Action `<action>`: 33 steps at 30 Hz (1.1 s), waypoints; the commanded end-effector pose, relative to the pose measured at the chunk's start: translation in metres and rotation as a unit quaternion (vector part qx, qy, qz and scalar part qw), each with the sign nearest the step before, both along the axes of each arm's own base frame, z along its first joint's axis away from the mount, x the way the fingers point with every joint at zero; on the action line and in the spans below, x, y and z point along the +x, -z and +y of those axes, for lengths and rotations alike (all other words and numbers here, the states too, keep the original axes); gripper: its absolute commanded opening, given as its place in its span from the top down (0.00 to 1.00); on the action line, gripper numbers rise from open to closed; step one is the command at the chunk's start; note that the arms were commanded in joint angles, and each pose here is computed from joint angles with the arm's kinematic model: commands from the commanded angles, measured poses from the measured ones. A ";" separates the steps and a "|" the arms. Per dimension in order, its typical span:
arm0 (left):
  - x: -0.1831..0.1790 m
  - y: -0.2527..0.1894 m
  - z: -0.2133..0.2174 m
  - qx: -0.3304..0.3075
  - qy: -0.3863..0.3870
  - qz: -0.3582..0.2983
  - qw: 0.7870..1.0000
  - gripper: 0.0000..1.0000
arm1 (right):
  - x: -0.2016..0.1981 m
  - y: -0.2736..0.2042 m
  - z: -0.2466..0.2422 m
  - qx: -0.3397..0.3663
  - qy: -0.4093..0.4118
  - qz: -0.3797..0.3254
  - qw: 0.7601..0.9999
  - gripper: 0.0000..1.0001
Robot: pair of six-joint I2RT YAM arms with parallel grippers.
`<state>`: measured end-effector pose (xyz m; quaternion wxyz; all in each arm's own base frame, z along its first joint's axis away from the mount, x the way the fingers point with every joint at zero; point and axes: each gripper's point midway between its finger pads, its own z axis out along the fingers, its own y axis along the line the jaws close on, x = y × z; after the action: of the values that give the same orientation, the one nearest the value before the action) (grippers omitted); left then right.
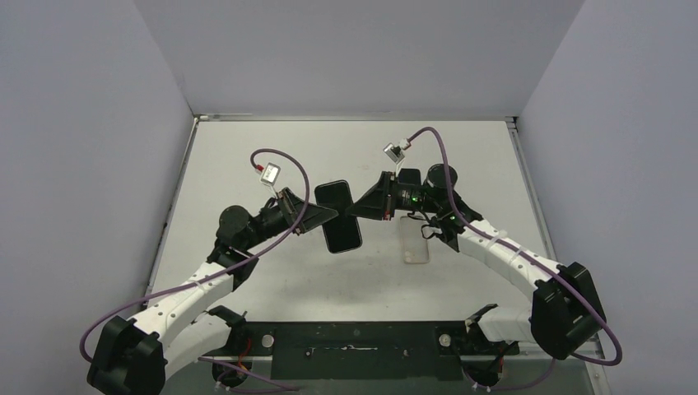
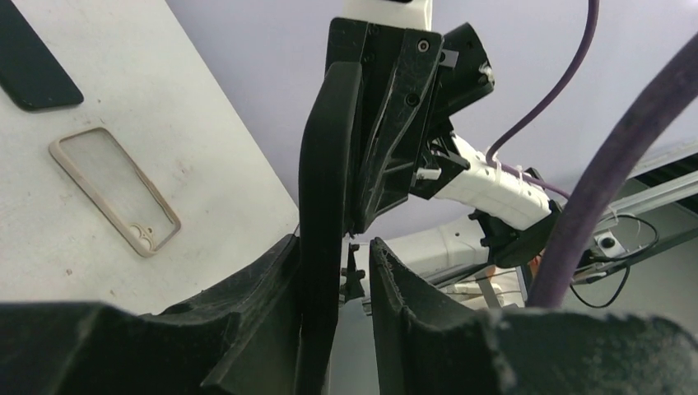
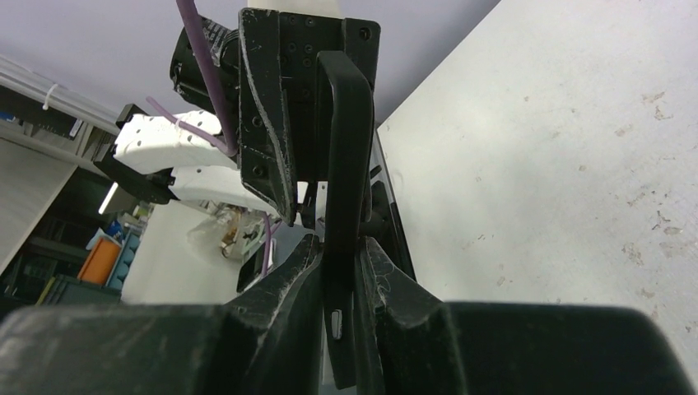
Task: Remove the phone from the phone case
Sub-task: Remove the phone case from the phone.
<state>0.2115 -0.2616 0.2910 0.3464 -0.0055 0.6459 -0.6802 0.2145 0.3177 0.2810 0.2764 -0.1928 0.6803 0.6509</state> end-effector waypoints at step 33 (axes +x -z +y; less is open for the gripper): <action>0.037 -0.062 0.026 -0.148 -0.116 0.069 0.980 1.00 | -0.023 -0.026 -0.010 0.075 0.134 -0.126 0.980 0.34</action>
<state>0.2487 -0.2437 0.3081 0.3518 -0.1665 0.6197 -0.6815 0.1976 0.3001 0.2764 0.4016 -0.1537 0.6666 0.6089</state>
